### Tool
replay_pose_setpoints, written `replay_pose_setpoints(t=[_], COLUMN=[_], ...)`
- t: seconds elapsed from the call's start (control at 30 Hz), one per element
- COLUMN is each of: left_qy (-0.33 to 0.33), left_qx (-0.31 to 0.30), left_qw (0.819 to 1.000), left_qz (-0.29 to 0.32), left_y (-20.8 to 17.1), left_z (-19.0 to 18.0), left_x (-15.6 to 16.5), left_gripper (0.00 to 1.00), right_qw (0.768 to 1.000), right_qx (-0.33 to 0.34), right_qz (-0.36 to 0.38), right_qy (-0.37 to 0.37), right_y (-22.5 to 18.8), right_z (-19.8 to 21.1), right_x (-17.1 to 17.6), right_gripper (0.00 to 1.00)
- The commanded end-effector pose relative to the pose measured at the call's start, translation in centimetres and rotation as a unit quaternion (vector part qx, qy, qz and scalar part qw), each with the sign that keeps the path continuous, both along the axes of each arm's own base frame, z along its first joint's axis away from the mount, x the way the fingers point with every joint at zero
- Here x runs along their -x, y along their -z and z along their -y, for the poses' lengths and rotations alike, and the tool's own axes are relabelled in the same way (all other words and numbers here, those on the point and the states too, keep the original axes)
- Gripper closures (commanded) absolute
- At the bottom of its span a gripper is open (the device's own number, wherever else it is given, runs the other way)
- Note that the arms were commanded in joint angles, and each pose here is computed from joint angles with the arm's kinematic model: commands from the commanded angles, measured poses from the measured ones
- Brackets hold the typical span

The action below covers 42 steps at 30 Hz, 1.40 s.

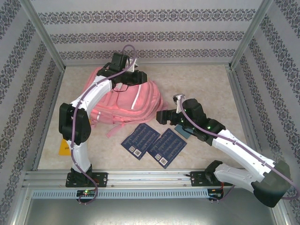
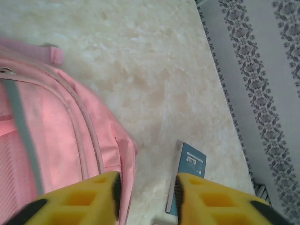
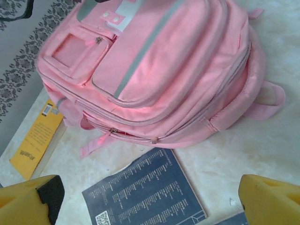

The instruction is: Pack the student bag

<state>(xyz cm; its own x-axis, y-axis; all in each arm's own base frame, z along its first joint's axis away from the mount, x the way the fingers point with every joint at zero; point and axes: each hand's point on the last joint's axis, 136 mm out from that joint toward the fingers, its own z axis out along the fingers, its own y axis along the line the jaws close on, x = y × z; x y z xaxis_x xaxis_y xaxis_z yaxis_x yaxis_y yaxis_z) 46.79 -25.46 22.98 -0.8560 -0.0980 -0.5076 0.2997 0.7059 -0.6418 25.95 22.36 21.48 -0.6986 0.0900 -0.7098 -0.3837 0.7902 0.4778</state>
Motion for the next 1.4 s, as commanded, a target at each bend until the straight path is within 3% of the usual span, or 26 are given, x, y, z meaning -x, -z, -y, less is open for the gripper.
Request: replay_pose_setpoints(t=[0.0, 0.27, 0.43, 0.67, 0.93, 1.17, 1.37], left_qy=[-0.001, 0.001, -0.030, -0.082, -0.140, -0.122, -0.096], left_qx=[-0.013, -0.018, -0.054, -0.080, -0.063, -0.056, -0.075], left_qw=[1.000, 1.000, 0.998, 0.993, 0.987, 0.988, 0.988], left_qz=[-0.002, 0.020, 0.023, -0.040, -0.056, -0.081, -0.098], left_y=[-0.9, -3.9, -2.3, 3.0, 7.0, 11.7, 14.7], left_z=[-0.1, -1.4, -3.5, -7.2, -8.3, -5.9, -4.9], left_x=[0.9, 7.4, 12.5, 18.1, 18.2, 18.1, 19.1], left_gripper=[0.53, 0.49, 0.47, 0.45, 0.44, 0.44, 0.44], right_qw=[0.999, 0.997, 0.994, 0.987, 0.969, 0.961, 0.955], right_qx=[0.032, 0.060, 0.089, 0.105, 0.145, 0.140, 0.125], right_qz=[-0.015, -0.041, -0.062, -0.123, -0.198, -0.236, -0.269], right_qy=[0.014, 0.011, -0.008, -0.026, -0.035, 0.025, 0.017], right_y=[1.4, 2.9, 4.1, 7.5, 12.2, 14.3, 14.9], right_z=[1.3, 2.0, 1.6, 0.5, -1.2, -0.5, -1.6], right_x=[0.6, 1.7, 2.6, 4.4, 6.4, 6.5, 7.1], right_gripper=[0.05, 0.08, 0.09, 0.12, 0.17, 0.18, 0.24])
